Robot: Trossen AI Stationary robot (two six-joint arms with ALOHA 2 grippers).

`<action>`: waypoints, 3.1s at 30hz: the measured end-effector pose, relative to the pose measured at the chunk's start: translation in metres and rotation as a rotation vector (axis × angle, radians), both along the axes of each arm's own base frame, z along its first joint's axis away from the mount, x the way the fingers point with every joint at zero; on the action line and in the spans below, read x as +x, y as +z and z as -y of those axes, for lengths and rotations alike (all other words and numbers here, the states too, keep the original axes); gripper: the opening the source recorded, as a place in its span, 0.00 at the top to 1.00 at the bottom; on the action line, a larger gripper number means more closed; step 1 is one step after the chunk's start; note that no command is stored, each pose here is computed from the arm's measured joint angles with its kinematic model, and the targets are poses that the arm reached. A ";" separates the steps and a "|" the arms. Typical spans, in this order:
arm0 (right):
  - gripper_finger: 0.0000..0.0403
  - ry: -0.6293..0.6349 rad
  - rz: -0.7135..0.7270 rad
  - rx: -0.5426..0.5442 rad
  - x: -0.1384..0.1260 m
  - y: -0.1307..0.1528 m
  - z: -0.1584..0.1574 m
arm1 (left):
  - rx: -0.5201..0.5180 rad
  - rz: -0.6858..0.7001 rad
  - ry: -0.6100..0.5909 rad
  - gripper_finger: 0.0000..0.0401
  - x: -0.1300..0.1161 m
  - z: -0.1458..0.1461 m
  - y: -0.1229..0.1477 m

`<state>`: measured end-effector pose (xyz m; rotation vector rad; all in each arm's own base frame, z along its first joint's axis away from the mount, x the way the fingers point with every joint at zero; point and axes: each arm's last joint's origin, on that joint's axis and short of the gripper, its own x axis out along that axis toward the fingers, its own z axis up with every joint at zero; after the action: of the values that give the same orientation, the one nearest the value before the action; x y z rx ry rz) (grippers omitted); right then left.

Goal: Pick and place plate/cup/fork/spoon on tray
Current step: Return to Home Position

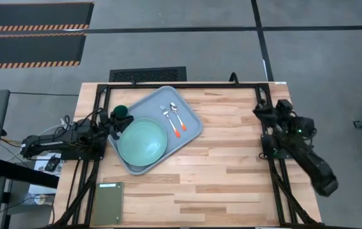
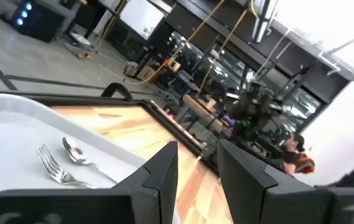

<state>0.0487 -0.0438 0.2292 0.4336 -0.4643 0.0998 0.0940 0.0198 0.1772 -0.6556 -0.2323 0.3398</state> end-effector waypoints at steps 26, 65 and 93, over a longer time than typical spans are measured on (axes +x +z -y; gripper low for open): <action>0.69 -0.110 -0.439 -0.130 0.044 -0.058 -0.012 | 0.079 -0.080 0.085 0.75 -0.001 -0.002 -0.004; 0.69 -0.117 -0.458 -0.119 0.044 -0.060 -0.012 | 0.065 -0.075 0.083 0.75 -0.001 -0.002 -0.004; 0.69 -0.117 -0.458 -0.119 0.044 -0.060 -0.012 | 0.065 -0.075 0.083 0.75 -0.001 -0.002 -0.004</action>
<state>0.0928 -0.0317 0.1694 0.2984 -0.0319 -0.0845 0.0934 0.0218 0.1733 -0.5686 -0.1987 0.4338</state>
